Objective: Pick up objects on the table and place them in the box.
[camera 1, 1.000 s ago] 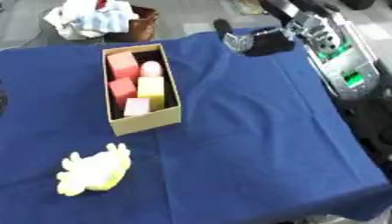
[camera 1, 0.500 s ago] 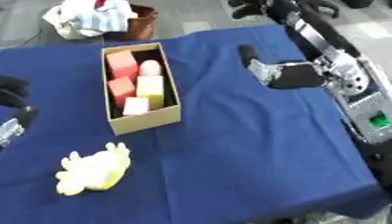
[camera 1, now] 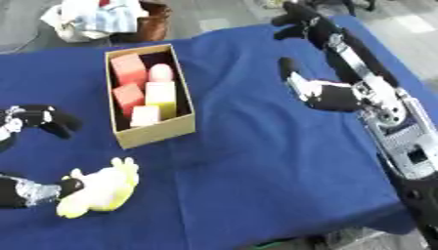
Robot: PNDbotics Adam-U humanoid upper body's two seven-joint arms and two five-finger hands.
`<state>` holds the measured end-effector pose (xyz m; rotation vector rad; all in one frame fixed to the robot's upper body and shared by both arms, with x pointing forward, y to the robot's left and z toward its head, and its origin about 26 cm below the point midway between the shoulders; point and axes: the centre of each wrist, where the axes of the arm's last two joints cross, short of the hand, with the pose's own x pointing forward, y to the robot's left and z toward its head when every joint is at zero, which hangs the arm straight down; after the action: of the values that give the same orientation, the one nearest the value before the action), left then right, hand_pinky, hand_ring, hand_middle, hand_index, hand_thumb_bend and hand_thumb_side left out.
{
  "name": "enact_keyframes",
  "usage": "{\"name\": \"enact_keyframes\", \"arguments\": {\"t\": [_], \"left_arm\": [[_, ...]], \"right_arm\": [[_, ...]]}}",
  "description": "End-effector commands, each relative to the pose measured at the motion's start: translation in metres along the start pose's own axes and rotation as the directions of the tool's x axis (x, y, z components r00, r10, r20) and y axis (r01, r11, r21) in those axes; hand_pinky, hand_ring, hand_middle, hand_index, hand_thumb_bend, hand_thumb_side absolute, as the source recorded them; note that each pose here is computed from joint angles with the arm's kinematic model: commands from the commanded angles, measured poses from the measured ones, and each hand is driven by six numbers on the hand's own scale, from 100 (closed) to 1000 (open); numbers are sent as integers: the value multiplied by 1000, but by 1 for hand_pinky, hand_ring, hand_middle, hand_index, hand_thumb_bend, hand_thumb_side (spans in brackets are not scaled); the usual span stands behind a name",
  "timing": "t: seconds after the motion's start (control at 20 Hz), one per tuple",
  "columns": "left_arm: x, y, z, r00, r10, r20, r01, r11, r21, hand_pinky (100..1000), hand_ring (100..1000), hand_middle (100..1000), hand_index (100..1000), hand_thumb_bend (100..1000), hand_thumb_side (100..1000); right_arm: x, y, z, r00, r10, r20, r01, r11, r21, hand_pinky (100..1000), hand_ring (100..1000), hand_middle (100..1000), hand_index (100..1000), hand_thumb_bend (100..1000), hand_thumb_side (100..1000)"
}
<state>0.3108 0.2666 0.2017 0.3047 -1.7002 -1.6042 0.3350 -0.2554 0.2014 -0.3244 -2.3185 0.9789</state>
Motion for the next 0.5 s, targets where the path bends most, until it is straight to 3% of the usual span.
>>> {"name": "enact_keyframes", "arguments": {"t": [0.05,0.3,0.5], "left_arm": [[7,6,2,995,-96,13,97,990,-107,770,698,716,839,586,409],[5,0,3,985,-170,2,165,954,-249,770,703,719,837,581,371],[1,-3,1,971,-232,-52,214,950,-229,775,710,728,842,562,340]], "right_arm": [[1,-7,-1,1000,25,6,-25,1000,-15,889,796,839,1000,100,449],[-1,-5,0,1000,23,-1,-23,1000,-15,887,794,837,1000,100,457],[-1,-4,1,1000,21,-4,-21,1000,-16,886,793,836,1000,100,459]]}}
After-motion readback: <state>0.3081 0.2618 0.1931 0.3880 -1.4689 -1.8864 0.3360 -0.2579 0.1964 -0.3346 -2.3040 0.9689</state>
